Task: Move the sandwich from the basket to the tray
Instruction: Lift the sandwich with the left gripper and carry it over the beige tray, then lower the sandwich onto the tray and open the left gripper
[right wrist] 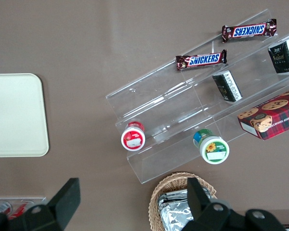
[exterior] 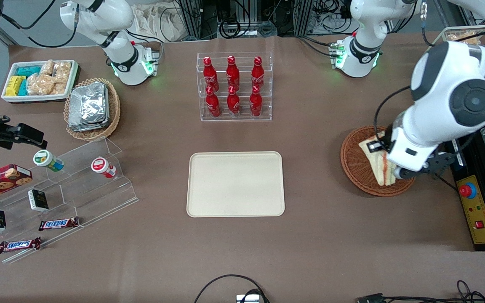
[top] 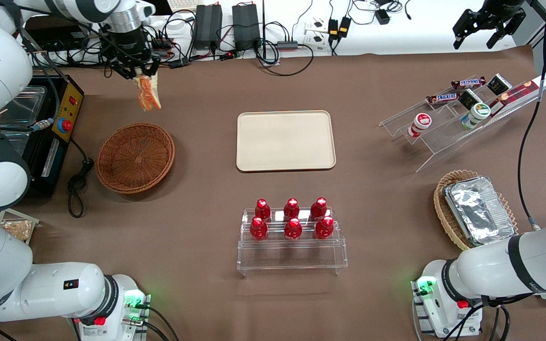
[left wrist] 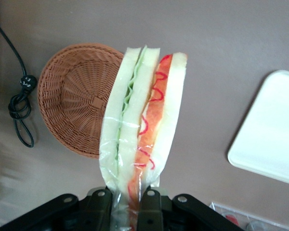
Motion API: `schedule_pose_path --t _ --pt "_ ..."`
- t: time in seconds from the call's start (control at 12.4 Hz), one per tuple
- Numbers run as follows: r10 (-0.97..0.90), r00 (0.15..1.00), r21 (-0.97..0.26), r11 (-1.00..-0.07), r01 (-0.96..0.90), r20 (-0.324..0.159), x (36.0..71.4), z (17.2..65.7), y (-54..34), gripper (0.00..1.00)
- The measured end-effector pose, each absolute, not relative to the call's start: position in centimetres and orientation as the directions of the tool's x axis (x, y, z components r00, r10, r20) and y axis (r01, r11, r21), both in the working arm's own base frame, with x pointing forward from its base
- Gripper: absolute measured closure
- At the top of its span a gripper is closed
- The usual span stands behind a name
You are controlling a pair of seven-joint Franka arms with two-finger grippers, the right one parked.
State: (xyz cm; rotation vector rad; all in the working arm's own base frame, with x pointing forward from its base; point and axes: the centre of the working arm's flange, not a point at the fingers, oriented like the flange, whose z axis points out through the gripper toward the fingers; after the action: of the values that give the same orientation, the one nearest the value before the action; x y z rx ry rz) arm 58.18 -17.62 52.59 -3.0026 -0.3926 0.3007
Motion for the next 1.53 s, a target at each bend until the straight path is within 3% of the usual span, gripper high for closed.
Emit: schedule_pose_path --t 0.24,0.56,1.21,1.53 --pt "0.178 0.961 -0.13 -0.98 0.153 -0.211 56.8 51.5 -22.7 0.8" --pt "0.023 0.964 -0.118 -0.993 -0.008 -0.265 54.7 45.0 -32.6 0.8" --pt "0.154 0.947 -0.075 -0.987 0.139 -0.282 54.7 23.6 -42.4 0.8" --pt "0.145 0.954 -0.062 -0.989 0.133 -0.261 54.5 22.2 -43.9 0.8"
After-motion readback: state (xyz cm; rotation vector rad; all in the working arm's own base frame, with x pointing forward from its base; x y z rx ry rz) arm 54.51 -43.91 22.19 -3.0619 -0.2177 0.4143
